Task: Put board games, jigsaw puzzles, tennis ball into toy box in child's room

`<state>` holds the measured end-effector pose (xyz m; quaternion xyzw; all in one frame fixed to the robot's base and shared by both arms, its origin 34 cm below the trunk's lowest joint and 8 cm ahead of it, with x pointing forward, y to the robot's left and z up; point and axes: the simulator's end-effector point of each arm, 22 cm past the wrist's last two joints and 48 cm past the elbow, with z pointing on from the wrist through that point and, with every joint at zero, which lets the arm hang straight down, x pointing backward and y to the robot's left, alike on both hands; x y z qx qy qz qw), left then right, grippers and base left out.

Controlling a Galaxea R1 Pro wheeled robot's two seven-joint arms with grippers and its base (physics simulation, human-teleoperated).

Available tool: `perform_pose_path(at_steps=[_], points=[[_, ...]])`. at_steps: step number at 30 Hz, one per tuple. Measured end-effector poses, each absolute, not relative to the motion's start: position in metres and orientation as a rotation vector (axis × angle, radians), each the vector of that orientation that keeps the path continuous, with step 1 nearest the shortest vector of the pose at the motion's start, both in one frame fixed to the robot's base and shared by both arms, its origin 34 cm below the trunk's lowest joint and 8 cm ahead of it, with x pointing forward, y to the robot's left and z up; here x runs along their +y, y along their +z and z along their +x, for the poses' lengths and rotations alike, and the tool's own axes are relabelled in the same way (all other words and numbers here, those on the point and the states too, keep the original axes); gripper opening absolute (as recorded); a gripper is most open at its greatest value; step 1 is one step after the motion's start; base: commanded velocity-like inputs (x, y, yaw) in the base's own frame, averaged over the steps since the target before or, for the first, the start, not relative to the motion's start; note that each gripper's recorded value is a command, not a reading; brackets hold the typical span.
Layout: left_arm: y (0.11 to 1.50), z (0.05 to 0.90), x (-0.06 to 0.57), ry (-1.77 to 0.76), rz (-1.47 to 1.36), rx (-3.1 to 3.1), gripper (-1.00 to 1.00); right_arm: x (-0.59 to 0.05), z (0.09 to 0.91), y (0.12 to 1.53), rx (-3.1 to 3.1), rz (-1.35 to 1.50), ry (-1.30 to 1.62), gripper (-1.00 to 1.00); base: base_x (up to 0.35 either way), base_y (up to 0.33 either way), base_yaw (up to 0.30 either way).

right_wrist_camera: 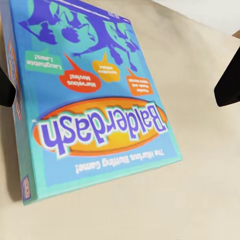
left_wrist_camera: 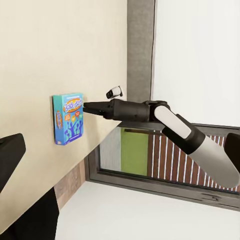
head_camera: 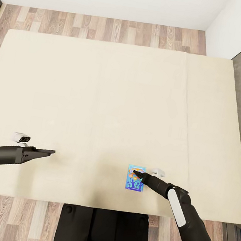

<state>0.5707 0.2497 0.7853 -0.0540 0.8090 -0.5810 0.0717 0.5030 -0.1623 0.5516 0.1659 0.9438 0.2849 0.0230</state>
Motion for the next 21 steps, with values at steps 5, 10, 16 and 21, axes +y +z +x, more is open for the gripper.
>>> perform_pose_path(at_steps=[5,10,16,21], points=[[0.7853,0.5708,0.2497,-1.746,-0.162,2.431,1.0,-0.1623,0.5028,0.5515,2.923,0.514,0.882,1.0,-0.001,0.001,0.0],[0.7853,0.5705,0.2497,-1.746,-0.163,2.432,1.0,-0.1623,0.5029,0.5515,2.923,0.513,0.882,1.0,0.0,0.041,0.0],[0.7853,0.5707,0.2497,-1.746,-0.162,2.432,1.0,-0.1623,0.503,0.5516,2.923,0.513,0.882,1.0,0.0,0.02,0.0],[0.7853,0.5706,0.2497,-1.746,-0.163,2.432,1.0,-0.1623,0.5029,0.5515,2.923,0.513,0.882,1.0,0.0,0.073,0.0]])
